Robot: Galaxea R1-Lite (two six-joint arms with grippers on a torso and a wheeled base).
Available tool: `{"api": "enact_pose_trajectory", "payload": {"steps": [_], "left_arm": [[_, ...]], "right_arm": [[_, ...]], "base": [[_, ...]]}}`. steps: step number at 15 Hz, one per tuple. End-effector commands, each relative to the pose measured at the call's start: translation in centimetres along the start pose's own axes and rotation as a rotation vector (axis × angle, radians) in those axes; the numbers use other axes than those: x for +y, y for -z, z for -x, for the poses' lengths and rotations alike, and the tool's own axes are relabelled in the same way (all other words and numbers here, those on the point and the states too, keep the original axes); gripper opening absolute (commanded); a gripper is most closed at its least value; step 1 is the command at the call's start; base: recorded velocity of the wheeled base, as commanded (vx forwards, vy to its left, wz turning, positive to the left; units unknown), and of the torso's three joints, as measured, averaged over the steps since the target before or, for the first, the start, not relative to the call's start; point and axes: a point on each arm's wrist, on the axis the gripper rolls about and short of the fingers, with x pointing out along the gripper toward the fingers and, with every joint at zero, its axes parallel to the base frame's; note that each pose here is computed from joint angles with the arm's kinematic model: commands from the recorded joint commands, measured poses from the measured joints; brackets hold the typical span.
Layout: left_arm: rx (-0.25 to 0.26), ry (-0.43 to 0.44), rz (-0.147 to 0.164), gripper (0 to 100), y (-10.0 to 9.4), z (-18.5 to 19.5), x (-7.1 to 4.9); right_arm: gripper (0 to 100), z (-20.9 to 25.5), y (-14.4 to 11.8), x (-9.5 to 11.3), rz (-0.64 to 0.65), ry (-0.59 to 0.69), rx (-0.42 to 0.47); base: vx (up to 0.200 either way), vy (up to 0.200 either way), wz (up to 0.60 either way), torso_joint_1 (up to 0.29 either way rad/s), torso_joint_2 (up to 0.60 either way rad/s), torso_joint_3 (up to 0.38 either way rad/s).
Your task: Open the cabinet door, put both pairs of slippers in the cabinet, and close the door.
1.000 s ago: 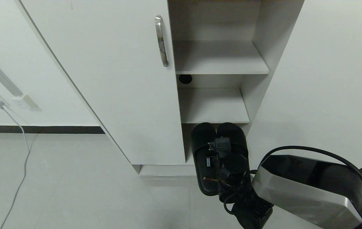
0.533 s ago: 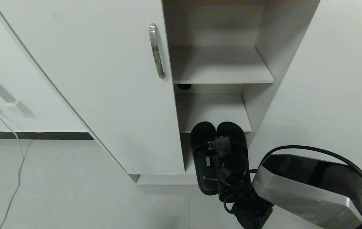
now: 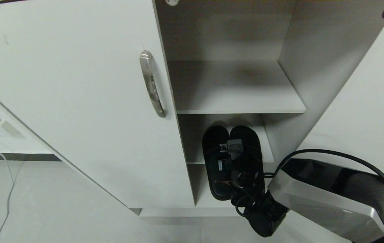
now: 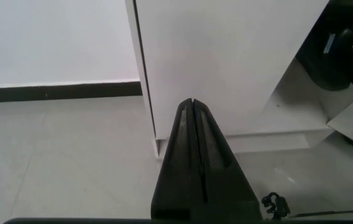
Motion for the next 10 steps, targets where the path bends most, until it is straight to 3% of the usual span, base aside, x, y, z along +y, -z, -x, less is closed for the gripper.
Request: {"api": "enact_pose_trajectory", "payload": {"steps": [1, 4, 10], "left_arm": [[0.001, -0.002, 0.002, 0, 0.0, 0.0, 0.0], [0.001, -0.002, 0.002, 0, 0.0, 0.0, 0.0], [0.001, 0.000, 0.002, 0, 0.0, 0.0, 0.0]], "right_arm": [[0, -1.7, -1.4, 0.5, -0.027, 0.011, 0.001], [0, -3.9, -2.8, 1.3, -0.086, 0.019, 0.048], [0, -9.4, -2.9, 0.2, -0.111, 0.078, 0.036]], "base": [[0.000, 0.000, 0.00, 0.000, 0.00, 0.000], [0.000, 0.000, 0.00, 0.000, 0.00, 0.000], [0.000, 0.000, 0.00, 0.000, 0.00, 0.000]]}}
